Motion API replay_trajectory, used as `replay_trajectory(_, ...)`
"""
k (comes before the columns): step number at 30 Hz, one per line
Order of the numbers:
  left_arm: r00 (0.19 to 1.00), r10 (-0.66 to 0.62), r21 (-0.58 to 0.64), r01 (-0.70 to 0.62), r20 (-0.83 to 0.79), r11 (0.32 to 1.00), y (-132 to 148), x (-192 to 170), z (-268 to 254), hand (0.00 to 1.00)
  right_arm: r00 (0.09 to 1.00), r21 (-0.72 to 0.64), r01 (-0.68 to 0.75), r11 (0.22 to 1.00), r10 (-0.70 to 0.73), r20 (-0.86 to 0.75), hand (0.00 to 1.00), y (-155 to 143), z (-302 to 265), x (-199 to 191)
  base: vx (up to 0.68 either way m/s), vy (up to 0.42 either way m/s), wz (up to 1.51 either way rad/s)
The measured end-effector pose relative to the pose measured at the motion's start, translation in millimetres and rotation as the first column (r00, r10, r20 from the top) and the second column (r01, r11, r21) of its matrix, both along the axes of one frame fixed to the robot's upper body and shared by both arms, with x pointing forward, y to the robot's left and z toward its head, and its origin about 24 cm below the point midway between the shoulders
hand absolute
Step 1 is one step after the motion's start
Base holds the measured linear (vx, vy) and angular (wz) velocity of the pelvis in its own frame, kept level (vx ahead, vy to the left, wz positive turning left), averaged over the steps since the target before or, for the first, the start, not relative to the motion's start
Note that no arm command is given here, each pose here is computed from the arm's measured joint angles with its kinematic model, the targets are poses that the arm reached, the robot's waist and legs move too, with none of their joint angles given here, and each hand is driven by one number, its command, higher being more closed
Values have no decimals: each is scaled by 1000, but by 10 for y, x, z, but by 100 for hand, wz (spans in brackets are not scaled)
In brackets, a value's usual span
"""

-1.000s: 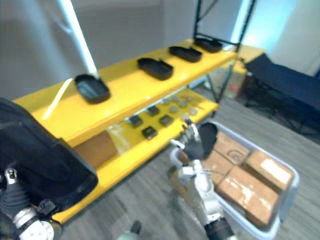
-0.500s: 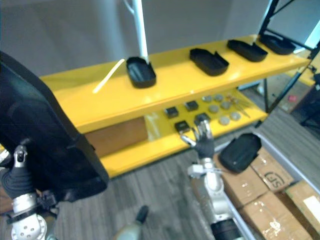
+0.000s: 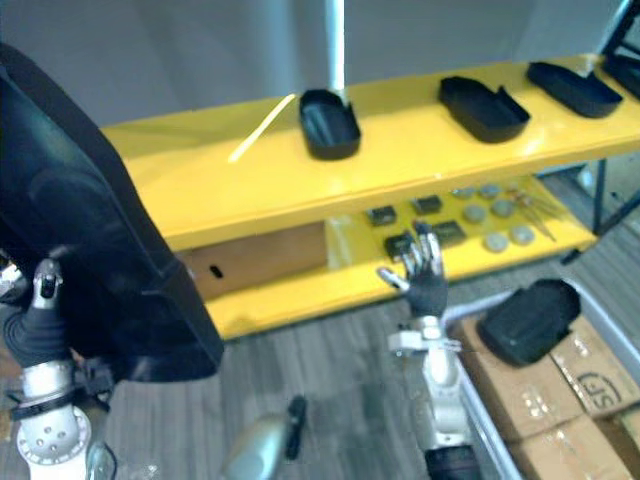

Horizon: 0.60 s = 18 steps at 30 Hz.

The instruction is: Walk over and take plastic housings, then place them on the shelf

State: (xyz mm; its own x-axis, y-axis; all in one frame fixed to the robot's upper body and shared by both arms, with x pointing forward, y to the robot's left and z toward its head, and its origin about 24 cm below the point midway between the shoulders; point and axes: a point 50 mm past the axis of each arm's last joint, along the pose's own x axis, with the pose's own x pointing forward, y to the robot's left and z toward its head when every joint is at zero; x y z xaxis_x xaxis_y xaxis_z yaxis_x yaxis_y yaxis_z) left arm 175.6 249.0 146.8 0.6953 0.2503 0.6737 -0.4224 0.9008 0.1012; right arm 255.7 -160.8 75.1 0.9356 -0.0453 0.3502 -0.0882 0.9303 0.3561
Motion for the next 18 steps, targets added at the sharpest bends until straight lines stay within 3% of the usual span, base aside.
replay_trajectory(8,999,-39,-3,39,33,999,-61,219,115,100,994,-35,-31,999,35,107,0,-17,195,-29,258,74,61)
replay_trajectory(16,987,-109,-123,94,-118,988,-301,211,-258,100,969,-122,-66,990,93,230,0,126,481,-17,315,-189,110)
replay_trajectory(18,982,-148,-118,135,-113,984,-381,240,-243,100,967,-146,-6,989,43,250,0,75,547,9,160,-71,113)
